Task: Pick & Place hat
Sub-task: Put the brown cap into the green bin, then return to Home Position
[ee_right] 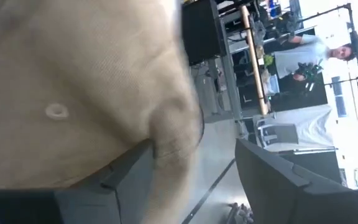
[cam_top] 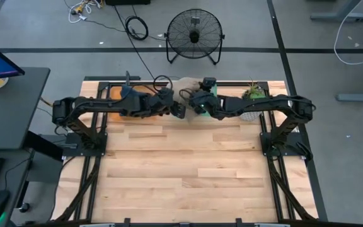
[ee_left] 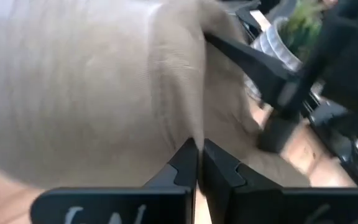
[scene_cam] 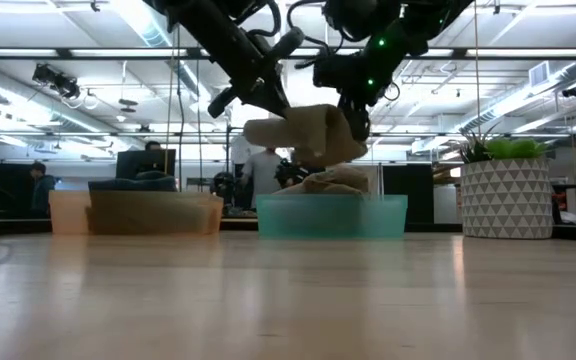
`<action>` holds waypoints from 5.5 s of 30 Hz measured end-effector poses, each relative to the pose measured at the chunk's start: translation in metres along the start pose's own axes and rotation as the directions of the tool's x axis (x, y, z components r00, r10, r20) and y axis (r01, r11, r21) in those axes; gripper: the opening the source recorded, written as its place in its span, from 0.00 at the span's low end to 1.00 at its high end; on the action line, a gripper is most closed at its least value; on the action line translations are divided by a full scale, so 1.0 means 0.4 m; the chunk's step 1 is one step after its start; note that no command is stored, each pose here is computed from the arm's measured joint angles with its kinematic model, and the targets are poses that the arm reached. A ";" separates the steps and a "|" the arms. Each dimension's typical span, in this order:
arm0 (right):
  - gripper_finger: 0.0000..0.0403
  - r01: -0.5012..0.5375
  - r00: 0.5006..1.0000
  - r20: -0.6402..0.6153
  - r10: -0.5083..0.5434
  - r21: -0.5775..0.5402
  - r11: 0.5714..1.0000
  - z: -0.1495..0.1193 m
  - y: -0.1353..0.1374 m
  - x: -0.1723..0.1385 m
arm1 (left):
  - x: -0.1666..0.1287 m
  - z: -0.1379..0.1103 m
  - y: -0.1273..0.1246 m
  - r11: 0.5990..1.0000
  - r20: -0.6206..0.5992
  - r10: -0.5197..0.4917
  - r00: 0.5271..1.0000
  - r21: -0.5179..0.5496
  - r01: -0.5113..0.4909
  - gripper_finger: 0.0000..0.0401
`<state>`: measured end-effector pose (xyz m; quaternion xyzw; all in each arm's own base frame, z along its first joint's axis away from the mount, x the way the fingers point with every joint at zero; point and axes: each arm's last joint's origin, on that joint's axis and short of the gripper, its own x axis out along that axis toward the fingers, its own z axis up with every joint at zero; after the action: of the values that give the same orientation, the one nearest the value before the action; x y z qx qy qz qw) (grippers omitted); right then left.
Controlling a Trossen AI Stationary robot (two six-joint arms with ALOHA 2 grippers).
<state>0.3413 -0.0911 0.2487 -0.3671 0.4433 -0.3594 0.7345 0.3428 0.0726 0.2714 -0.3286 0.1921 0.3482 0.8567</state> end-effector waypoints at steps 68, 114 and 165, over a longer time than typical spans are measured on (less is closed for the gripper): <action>0.01 -0.309 0.940 0.021 0.341 0.481 0.821 -0.146 -0.137 0.064 | 0.317 -0.062 0.101 0.999 0.072 0.001 0.997 -0.051 0.002 0.20; 0.00 -0.616 0.685 0.052 0.727 0.574 0.539 -0.253 0.039 0.332 | 0.316 0.000 0.256 0.981 -0.150 0.158 0.976 0.140 -0.137 0.11; 0.02 -0.817 0.500 0.841 0.205 0.381 0.433 -0.566 -0.037 -0.305 | -0.308 -0.268 0.459 0.742 0.333 -0.622 0.709 0.540 0.398 0.01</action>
<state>0.0884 -0.0441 0.2323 0.0399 0.0402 -0.0742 0.9956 0.1152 0.0394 0.1851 -0.0721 -0.0625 0.1107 0.9893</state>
